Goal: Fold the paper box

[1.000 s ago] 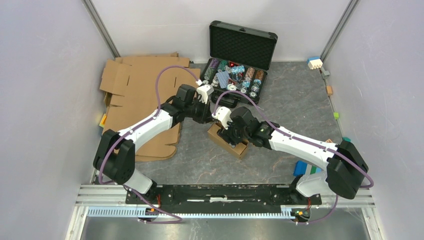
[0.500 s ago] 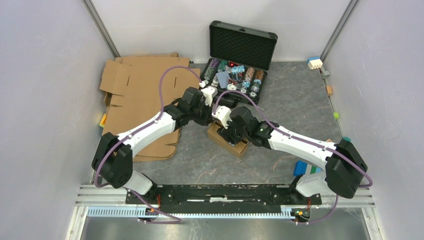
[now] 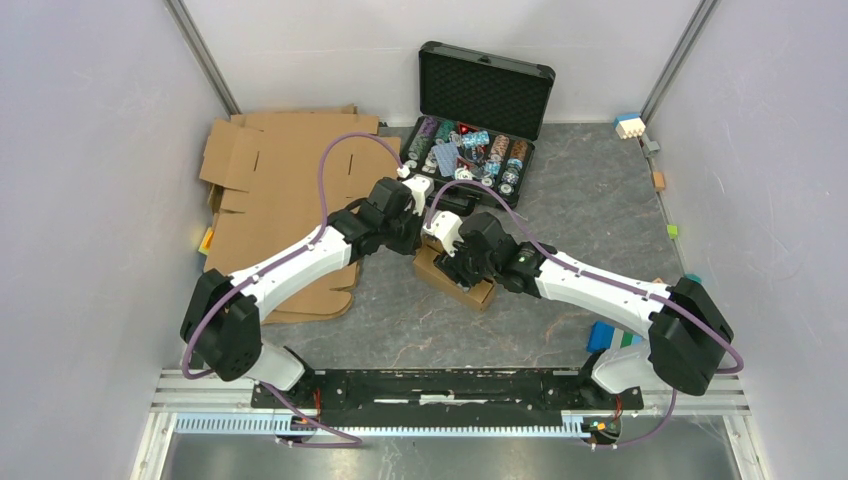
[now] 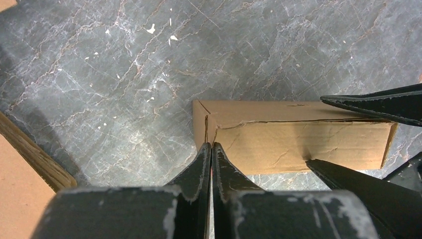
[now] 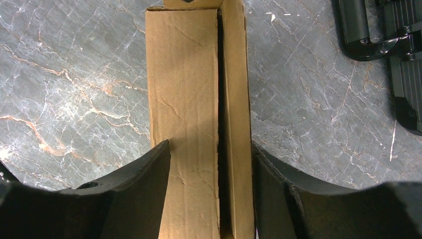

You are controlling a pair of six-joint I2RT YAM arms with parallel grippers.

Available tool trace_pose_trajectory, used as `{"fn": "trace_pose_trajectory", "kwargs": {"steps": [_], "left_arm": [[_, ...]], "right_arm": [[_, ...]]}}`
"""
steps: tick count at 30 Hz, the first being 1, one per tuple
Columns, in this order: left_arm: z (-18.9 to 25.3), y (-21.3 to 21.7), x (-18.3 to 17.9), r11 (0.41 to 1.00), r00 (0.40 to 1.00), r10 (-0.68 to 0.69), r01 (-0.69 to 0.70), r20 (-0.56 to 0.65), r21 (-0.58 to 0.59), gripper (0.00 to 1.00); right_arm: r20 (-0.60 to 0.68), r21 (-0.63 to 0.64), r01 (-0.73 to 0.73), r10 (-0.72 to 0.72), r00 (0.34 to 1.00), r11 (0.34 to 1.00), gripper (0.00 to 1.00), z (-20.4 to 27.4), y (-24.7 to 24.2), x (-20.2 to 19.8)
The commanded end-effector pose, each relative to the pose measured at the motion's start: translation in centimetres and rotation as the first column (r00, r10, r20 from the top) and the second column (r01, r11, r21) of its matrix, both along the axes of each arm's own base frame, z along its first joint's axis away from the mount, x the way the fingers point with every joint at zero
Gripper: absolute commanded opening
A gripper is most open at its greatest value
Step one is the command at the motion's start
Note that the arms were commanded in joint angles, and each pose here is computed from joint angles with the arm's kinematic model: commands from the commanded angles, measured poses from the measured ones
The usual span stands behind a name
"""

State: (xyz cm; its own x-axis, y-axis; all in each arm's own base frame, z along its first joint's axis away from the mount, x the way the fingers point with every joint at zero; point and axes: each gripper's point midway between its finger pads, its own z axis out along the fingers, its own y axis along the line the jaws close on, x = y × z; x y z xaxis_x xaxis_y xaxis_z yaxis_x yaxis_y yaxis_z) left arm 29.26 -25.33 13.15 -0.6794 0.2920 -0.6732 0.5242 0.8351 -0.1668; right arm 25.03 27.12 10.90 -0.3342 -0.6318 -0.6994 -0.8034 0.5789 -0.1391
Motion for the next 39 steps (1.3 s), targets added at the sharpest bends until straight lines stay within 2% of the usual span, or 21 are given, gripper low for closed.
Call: {"fn": "trace_pose_trajectory", "kwargs": {"steps": [1,10,22,27,31,39], "left_arm": [[1.5,-0.2,-0.3,0.999,0.999,0.041,-0.042,-0.019,-0.026,0.04],[-0.1,0.0,-1.3,0.998,0.996,0.051,-0.053,-0.075,-0.02,0.04],[-1.9,1.3,-1.9,0.993,0.997,0.062,-0.057,-0.048,0.099,0.02],[-1.9,1.1,-2.4,0.995,0.996,0.064,-0.059,-0.059,0.077,0.02],[-2.0,1.0,-2.7,0.995,0.996,0.07,-0.066,-0.057,0.071,0.02],[-2.3,0.9,-2.3,0.992,0.991,0.117,-0.114,-0.058,0.053,0.02]], "right_arm": [[-0.032,-0.09,0.033,-0.037,0.999,0.995,0.62,-2.1,-1.7,0.0],[-0.033,-0.089,0.03,-0.033,0.999,0.996,0.63,-2.1,-1.6,0.0],[-0.02,-0.092,0.036,-0.038,0.999,0.995,0.65,-1.8,-1.6,0.3],[-0.014,-0.098,0.042,-0.044,0.999,0.994,0.66,-1.7,-1.8,0.4],[-0.003,-0.106,0.055,-0.056,0.998,0.993,0.73,-1.4,-1.9,0.8],[0.011,0.016,0.015,-0.015,1.0,1.0,0.89,1.8,-0.4,0.2]]}}
